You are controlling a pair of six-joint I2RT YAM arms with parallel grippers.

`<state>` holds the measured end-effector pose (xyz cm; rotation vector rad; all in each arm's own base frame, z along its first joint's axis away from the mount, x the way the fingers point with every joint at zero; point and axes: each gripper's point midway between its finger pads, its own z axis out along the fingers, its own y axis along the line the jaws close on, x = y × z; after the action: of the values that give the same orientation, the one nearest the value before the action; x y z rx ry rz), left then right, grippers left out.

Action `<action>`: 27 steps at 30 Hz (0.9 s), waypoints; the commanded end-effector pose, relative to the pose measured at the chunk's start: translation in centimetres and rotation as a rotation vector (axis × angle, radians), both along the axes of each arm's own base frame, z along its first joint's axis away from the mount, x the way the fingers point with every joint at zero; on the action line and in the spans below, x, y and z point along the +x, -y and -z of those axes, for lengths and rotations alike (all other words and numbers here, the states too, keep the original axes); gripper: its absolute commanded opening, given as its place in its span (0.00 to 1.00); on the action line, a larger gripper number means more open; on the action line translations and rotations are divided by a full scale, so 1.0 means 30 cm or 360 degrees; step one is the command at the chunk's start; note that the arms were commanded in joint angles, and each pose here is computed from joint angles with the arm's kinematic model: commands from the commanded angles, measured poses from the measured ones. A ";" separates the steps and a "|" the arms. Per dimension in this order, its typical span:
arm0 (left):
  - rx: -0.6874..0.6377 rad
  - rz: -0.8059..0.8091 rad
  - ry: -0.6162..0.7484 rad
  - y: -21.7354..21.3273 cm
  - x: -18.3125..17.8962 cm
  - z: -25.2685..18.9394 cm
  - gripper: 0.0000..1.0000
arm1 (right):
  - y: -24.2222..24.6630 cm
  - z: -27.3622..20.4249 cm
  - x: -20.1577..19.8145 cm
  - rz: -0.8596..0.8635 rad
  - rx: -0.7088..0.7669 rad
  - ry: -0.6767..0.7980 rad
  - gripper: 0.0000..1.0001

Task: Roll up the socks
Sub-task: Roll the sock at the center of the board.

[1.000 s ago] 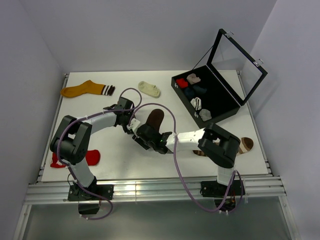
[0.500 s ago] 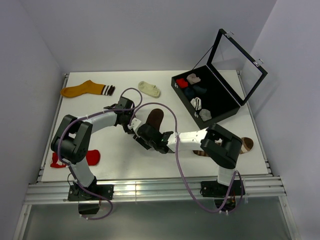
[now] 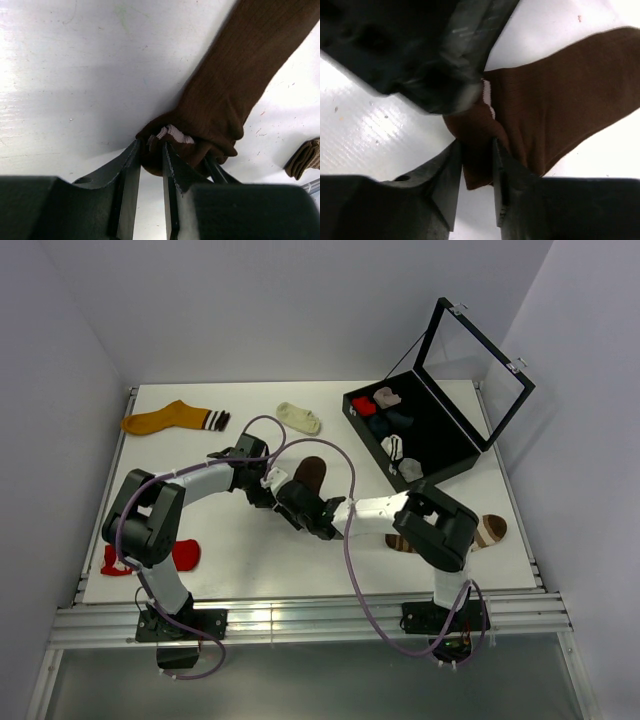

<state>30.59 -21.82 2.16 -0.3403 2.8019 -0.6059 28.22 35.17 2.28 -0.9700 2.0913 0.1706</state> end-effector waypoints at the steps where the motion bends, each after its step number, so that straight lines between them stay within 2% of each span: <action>1: 0.0131 0.0113 -0.0208 -0.051 -0.122 0.094 0.27 | 0.096 0.134 -0.008 0.0102 -0.0105 -0.0185 0.29; 2: 0.0129 0.0113 -0.0201 -0.050 -0.117 0.090 0.28 | 0.102 0.141 -0.015 0.0087 -0.0108 -0.0207 0.16; 5: 0.0109 0.0095 -0.0172 -0.046 -0.097 0.071 0.31 | 0.089 0.154 -0.054 0.0020 -0.0078 -0.0313 0.00; 13: 0.0084 -0.0142 0.0019 -0.104 0.022 -0.050 0.66 | 0.027 0.098 -0.159 -0.0081 0.0180 -0.0823 0.00; 15: 0.0084 -0.0219 0.0093 -0.133 0.043 -0.093 0.76 | 0.003 0.055 -0.159 -0.0065 0.0326 -0.0984 0.00; 17: 0.0075 -0.0298 0.0142 -0.157 0.041 -0.128 0.80 | -0.024 0.014 -0.174 -0.0062 0.0461 -0.1147 0.00; 22: -0.0014 -0.0418 0.0229 -0.172 0.019 -0.170 0.76 | -0.026 -0.010 -0.138 0.0039 0.0706 -0.1464 0.00; 24: -0.0065 -0.0414 0.0213 -0.163 -0.013 -0.163 0.75 | -0.031 -0.033 -0.147 0.0063 0.0829 -0.1624 0.00; 27: -0.0116 -0.0368 0.0200 -0.128 -0.046 -0.152 0.73 | -0.011 -0.031 -0.117 0.0142 0.0940 -0.1740 0.00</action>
<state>29.45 -16.67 6.37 -0.6047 2.6022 -0.5729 26.56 35.68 2.93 -0.5493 2.6151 1.2296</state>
